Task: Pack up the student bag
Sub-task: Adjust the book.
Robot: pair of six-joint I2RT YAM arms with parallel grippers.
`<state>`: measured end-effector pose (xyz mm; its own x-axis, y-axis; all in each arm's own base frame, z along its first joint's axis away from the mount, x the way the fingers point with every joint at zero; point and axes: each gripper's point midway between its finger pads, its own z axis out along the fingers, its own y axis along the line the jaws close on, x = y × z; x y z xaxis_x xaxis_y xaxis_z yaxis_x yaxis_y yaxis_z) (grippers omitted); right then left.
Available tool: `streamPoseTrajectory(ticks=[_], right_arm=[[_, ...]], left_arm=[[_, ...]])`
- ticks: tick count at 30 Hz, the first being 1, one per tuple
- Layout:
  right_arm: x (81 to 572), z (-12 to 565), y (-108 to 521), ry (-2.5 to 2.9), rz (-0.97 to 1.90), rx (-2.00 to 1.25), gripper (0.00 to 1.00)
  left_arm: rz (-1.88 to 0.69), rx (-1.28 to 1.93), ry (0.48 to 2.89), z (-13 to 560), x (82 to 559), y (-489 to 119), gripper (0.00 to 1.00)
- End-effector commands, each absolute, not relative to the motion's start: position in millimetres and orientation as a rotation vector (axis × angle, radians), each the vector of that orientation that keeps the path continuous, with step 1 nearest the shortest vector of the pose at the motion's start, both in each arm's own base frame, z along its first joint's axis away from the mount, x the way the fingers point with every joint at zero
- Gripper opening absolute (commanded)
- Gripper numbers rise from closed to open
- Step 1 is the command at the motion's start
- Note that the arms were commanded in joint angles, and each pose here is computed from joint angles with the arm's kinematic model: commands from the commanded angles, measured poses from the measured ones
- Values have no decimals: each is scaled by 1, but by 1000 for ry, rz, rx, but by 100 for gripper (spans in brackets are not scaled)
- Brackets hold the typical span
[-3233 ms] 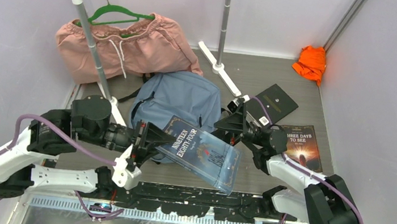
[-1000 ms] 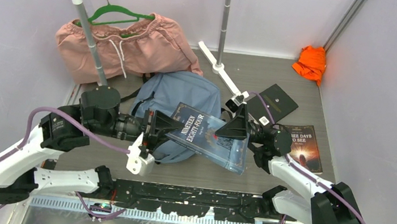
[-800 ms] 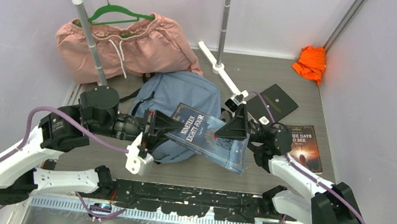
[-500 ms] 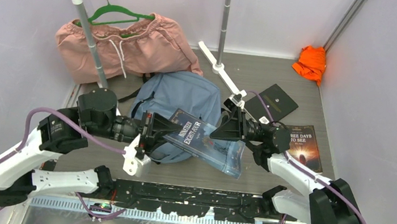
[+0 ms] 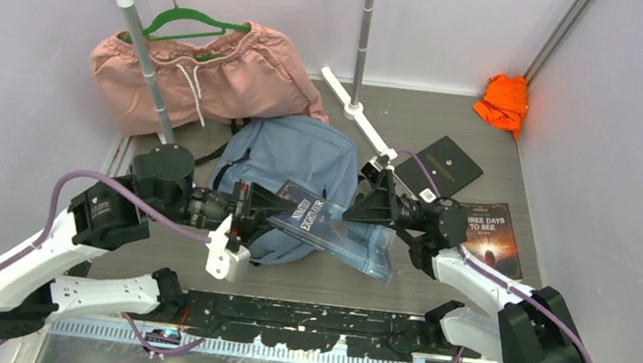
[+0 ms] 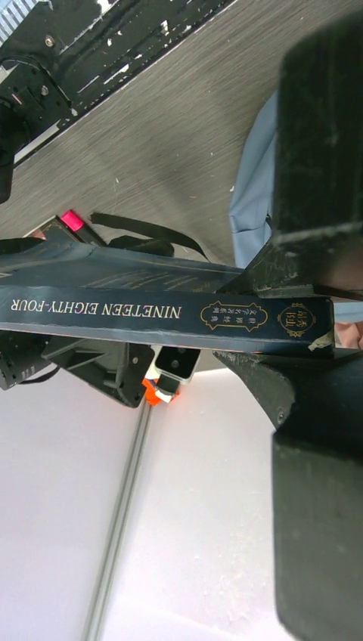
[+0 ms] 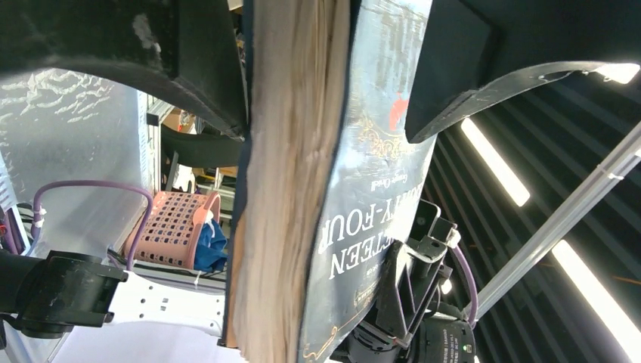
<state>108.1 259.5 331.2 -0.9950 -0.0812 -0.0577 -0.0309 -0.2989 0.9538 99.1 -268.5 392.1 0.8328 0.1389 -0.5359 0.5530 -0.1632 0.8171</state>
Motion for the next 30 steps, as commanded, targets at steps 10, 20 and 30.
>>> streamPoseTrajectory(ticks=[10, 20, 30], right_arm=[[102, 346, 257, -1751, -2426, 87, 98], [122, 323, 259, -1815, -2471, -8, 100], [144, 291, 272, -2088, -2352, 11, 100]], left_arm=[[-265, 1469, 506, 449, 139, -288, 0], [-292, 1519, 659, 439, 124, -246, 0], [-327, 1260, 801, 454, 122, -204, 0]])
